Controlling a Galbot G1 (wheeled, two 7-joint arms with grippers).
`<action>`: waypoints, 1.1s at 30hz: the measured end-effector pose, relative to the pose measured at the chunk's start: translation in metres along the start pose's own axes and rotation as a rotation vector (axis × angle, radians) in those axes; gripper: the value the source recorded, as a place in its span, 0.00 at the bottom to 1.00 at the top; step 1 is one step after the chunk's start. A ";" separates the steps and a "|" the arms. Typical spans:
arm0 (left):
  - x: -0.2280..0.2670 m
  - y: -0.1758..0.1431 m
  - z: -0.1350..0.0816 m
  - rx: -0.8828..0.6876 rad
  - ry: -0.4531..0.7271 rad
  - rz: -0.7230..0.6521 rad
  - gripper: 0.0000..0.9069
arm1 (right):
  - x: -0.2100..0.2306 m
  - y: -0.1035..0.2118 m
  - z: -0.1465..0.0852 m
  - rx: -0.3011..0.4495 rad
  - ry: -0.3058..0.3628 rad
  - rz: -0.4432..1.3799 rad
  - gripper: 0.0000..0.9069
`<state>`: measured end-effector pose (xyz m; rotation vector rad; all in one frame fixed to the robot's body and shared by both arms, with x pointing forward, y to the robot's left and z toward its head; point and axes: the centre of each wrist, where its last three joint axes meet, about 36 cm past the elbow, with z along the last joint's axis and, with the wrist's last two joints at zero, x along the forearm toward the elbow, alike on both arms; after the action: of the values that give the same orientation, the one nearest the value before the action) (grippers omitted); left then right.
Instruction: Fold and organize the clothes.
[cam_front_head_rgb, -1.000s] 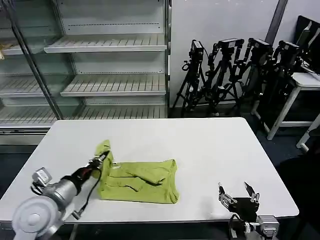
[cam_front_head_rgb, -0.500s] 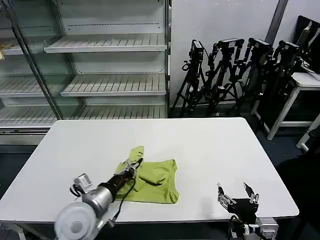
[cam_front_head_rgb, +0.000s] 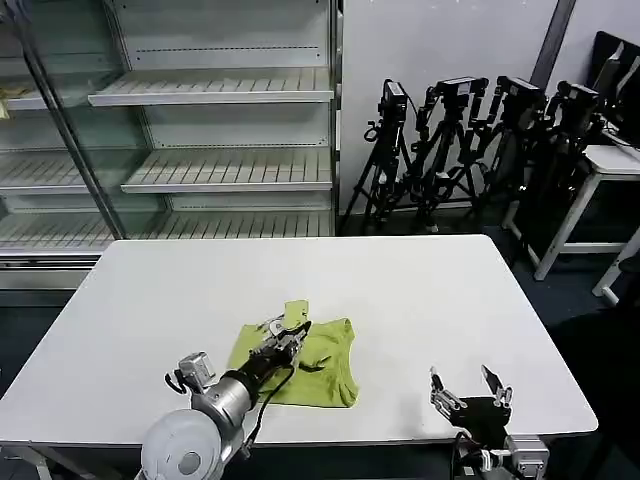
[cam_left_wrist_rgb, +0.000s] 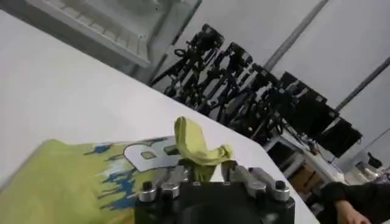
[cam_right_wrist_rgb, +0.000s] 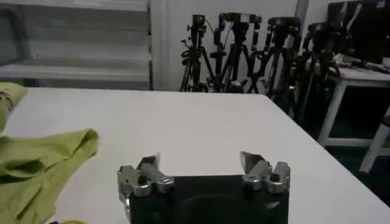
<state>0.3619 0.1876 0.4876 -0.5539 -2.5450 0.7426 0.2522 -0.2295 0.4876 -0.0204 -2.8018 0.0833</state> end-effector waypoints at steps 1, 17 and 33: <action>0.001 -0.002 -0.001 -0.002 -0.001 0.004 1.00 | 0.000 0.000 0.000 0.001 -0.001 -0.001 1.00; 0.035 0.006 -0.030 -0.082 -0.037 -0.070 1.00 | -0.013 0.007 0.007 -0.012 0.002 -0.025 1.00; 0.028 0.062 -0.024 -0.059 0.078 -0.197 1.00 | -0.015 0.003 0.007 -0.011 0.000 -0.011 1.00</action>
<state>0.3662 0.2593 0.4782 -0.3372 -2.5103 0.5661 0.2643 -0.2274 0.4755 -0.0074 -2.8018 0.0659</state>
